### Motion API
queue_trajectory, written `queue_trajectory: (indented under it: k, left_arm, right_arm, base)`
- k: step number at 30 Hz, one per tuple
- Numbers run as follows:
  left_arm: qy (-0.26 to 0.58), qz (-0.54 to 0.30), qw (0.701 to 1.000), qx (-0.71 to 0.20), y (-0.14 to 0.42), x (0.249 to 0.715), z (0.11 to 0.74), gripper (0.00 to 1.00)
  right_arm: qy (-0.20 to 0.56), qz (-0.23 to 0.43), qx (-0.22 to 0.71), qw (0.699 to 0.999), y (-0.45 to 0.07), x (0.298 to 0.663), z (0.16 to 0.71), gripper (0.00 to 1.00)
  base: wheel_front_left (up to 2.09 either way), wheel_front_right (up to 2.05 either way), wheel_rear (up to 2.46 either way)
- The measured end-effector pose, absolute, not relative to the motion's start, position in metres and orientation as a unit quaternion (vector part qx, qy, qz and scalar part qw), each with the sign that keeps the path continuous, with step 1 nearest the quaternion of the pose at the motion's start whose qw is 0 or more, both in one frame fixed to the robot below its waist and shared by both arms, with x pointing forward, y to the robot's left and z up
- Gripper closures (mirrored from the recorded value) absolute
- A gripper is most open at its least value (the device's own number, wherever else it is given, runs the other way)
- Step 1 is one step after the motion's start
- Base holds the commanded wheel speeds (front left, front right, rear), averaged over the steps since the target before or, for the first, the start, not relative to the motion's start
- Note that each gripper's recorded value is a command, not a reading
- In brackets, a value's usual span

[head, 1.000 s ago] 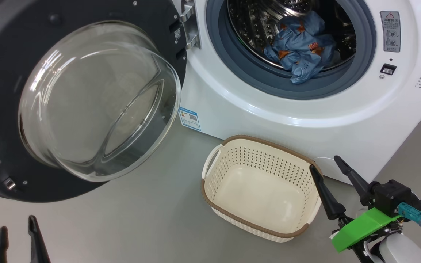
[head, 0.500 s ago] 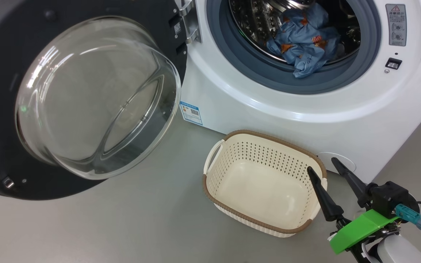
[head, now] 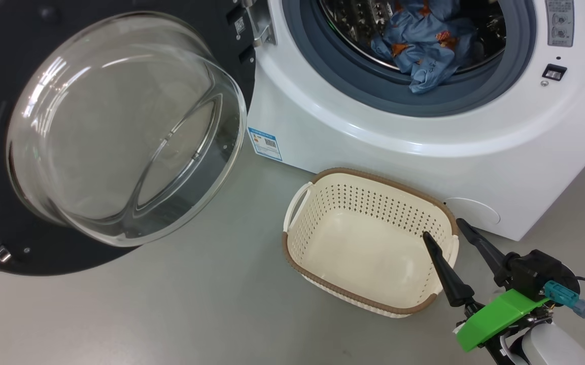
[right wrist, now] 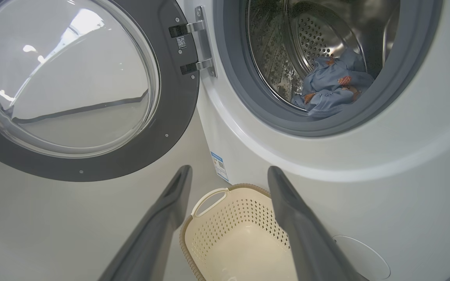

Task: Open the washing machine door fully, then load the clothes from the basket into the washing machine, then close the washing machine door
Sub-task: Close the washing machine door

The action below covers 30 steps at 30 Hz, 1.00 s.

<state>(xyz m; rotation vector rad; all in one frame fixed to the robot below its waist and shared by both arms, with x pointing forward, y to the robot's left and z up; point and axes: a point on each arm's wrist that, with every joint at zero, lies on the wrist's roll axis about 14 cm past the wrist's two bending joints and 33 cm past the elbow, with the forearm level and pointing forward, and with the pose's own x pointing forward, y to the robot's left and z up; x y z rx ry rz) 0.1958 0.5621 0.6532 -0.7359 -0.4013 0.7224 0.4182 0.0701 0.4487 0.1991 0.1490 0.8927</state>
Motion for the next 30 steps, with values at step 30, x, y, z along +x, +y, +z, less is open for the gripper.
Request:
queue_trajectory:
  k: [30]
  left_arm:
    - [0.077,0.237,0.813,-0.526,0.525,0.257,0.584,1.0]
  right_arm:
    - [0.083,0.433,0.079,0.894,0.061,0.437,0.429,0.0]
  base:
    - [0.0,0.0,0.0]
